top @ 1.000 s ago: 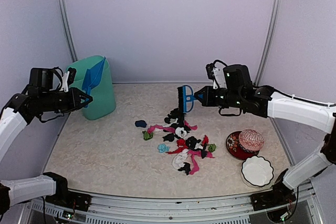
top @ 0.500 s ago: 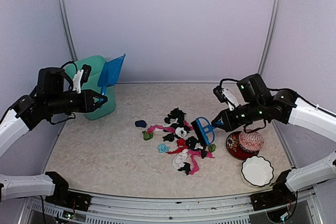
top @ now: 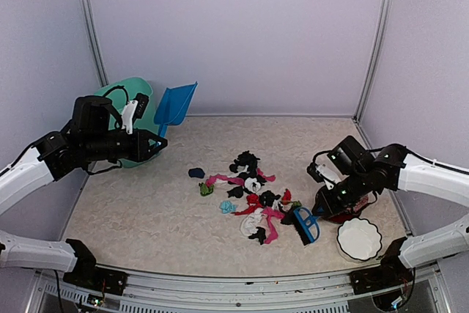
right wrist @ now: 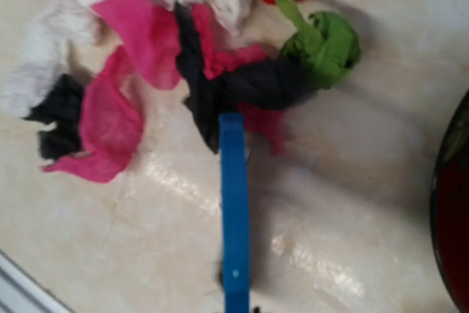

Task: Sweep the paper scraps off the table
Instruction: Sweep the paper scraps at the center of the board.

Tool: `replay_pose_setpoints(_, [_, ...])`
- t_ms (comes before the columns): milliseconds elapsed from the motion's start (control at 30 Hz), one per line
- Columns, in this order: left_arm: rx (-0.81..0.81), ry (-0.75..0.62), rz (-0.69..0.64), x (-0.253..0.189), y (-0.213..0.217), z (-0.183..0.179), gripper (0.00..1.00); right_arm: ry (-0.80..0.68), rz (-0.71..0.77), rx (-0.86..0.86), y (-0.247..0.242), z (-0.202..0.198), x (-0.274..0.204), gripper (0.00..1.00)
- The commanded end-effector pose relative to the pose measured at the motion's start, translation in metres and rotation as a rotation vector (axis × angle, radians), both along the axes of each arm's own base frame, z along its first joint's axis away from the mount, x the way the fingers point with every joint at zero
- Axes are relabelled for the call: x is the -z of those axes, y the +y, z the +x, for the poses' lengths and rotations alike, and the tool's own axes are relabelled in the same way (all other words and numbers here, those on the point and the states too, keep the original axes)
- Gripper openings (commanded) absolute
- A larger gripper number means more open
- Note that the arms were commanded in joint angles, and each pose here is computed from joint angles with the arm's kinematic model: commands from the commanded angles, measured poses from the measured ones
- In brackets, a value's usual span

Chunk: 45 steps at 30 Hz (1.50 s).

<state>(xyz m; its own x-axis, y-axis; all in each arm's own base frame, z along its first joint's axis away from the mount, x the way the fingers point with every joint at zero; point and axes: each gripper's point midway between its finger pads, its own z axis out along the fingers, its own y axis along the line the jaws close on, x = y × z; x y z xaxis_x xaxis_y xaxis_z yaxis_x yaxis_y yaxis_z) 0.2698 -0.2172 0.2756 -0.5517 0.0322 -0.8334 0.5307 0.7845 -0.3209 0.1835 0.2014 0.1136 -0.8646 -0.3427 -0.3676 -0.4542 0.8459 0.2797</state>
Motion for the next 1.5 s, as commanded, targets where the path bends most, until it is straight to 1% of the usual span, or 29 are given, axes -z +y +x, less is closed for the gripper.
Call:
replay_pose_setpoints(0, [-0.005,-0.047,0.009,-0.004,0.0,0.004,0.0,-0.034,0.028,0.056,0.011,0.021,0.01,0.0])
replay_pose_setpoints(100, [-0.011,-0.05,0.014,-0.001,0.002,0.003,0.0,-0.07,0.071,0.094,0.026,0.04,0.011,0.0])
replay_pose_setpoints(267, [-0.012,-0.039,0.021,0.009,0.004,0.002,0.0,-0.158,0.094,0.136,0.043,0.075,0.002,0.0])
replay_pose_setpoints(467, [-0.02,-0.01,0.036,0.021,0.007,0.001,0.0,-0.253,0.152,0.153,0.069,0.114,-0.024,0.0])
replay_pose_setpoints(567, [-0.029,-0.001,0.049,0.026,0.009,0.001,0.0,-0.286,0.144,0.142,0.077,0.127,-0.037,0.0])
replay_pose_setpoints(700, [-0.046,0.013,0.059,0.032,0.012,0.003,0.0,-0.311,0.1,0.101,0.076,0.13,-0.054,0.0])
replay_pose_setpoints(900, [-0.065,0.06,0.088,0.047,0.013,0.007,0.0,-0.329,0.058,0.043,0.068,0.121,-0.088,0.0])
replay_pose_setpoints(1000, [-0.077,0.074,0.099,0.052,0.014,0.009,0.0,-0.354,0.111,0.007,0.073,0.116,-0.114,0.0])
replay_pose_setpoints(1167, [-0.102,0.082,0.117,0.055,0.017,0.011,0.0,-0.367,0.264,-0.066,0.102,0.113,-0.147,0.0])
replay_pose_setpoints(1267, [-0.119,0.081,0.131,0.056,0.018,0.011,0.0,-0.355,0.343,-0.104,0.128,0.113,-0.153,0.0])
replay_pose_setpoints(1467, [-0.15,0.068,0.154,0.055,0.021,0.006,0.0,-0.322,0.438,-0.105,0.179,0.126,-0.138,0.0])
